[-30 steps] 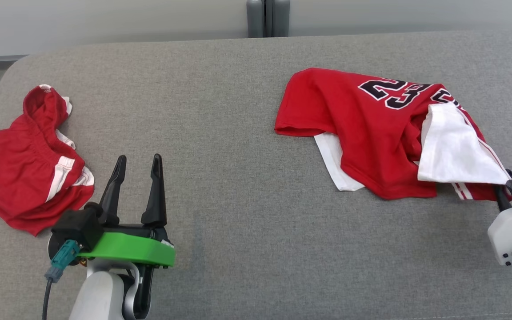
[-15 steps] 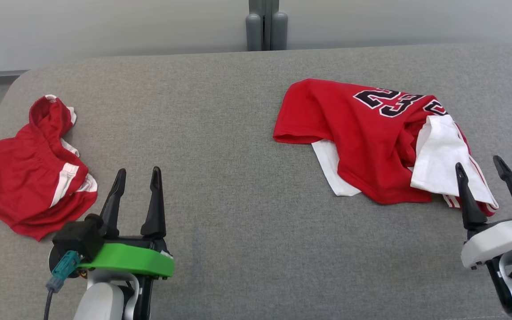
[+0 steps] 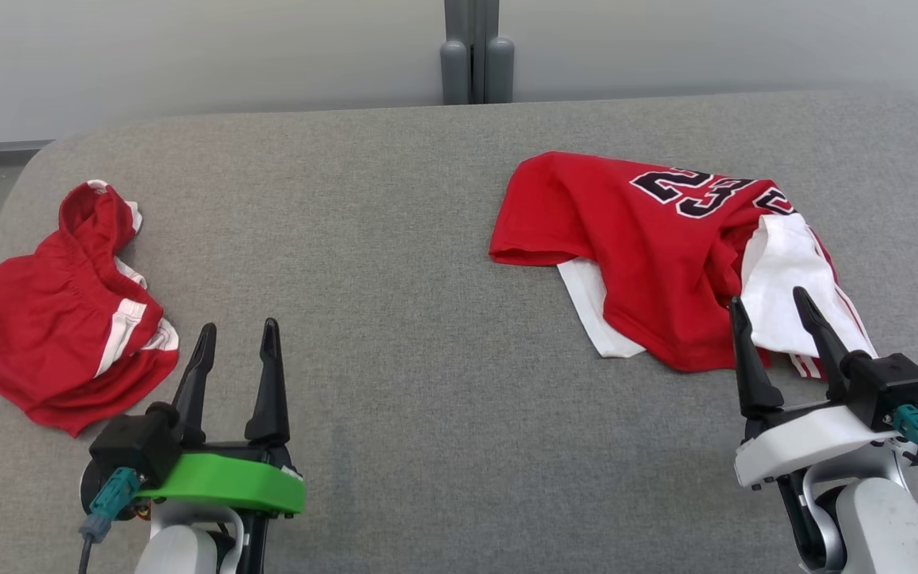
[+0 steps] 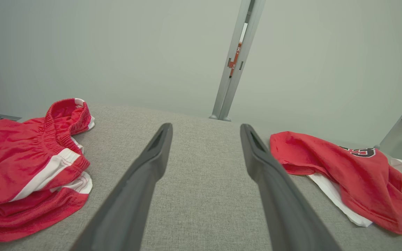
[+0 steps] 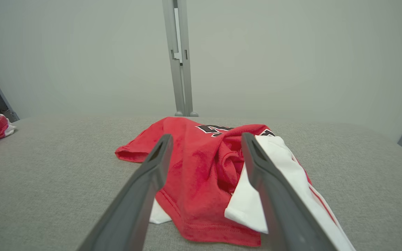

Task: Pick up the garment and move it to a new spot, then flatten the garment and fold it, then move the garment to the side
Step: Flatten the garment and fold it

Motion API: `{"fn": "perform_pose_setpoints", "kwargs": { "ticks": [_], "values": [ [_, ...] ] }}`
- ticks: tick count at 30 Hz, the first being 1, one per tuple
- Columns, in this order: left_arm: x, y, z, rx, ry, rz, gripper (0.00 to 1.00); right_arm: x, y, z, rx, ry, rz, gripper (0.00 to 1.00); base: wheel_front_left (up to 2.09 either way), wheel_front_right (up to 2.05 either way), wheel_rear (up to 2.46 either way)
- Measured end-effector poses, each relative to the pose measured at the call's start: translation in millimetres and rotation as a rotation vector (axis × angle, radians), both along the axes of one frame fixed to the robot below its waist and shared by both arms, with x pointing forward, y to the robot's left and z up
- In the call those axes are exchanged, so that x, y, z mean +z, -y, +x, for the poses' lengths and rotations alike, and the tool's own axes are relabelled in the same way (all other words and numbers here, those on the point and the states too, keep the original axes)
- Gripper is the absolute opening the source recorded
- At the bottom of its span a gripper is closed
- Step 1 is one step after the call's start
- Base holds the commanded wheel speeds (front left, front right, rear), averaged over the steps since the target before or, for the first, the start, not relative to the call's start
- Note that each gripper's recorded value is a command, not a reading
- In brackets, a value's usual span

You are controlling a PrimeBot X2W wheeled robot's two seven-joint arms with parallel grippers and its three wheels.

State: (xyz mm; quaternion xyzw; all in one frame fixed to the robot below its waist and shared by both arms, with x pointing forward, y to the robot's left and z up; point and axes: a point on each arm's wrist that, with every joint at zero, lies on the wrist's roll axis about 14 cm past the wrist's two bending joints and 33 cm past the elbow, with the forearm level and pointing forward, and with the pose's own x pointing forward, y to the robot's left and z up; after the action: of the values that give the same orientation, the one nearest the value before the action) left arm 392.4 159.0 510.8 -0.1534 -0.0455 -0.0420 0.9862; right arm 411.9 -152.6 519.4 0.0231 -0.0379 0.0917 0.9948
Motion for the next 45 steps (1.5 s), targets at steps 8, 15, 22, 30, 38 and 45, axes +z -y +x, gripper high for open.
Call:
{"fn": "perform_pose_setpoints", "kwargs": {
  "ticks": [8,15,22,30,38,45],
  "values": [
    [-3.4,-6.8,-8.9,0.021,-0.011,0.008,1.00,-2.4,10.0,4.5,-0.055,0.002,0.047,1.00,0.00,0.00,0.00],
    [-8.2,6.0,-8.4,-0.018,-0.024,0.011,1.00,-1.0,16.9,3.0,-0.078,0.009,0.045,1.00,0.00,0.00,0.00],
    [-38.3,93.0,0.8,-0.292,-0.128,-0.021,1.00,-2.3,27.4,-1.5,-0.108,0.001,0.041,1.00,0.00,0.00,0.00],
    [-61.2,177.6,20.8,-0.560,-0.226,0.016,1.00,-10.8,56.1,-13.2,-0.193,-0.022,0.041,1.00,0.00,0.00,0.00],
    [-88.0,234.6,36.0,-0.722,-0.315,0.066,1.00,-28.3,99.3,-37.6,-0.331,-0.066,0.043,1.00,0.00,0.00,0.00],
    [-108.6,265.3,47.3,-0.771,-0.370,0.083,1.00,-40.0,127.1,-56.7,-0.427,-0.105,0.045,1.00,0.00,0.00,0.00]
  ]
}}
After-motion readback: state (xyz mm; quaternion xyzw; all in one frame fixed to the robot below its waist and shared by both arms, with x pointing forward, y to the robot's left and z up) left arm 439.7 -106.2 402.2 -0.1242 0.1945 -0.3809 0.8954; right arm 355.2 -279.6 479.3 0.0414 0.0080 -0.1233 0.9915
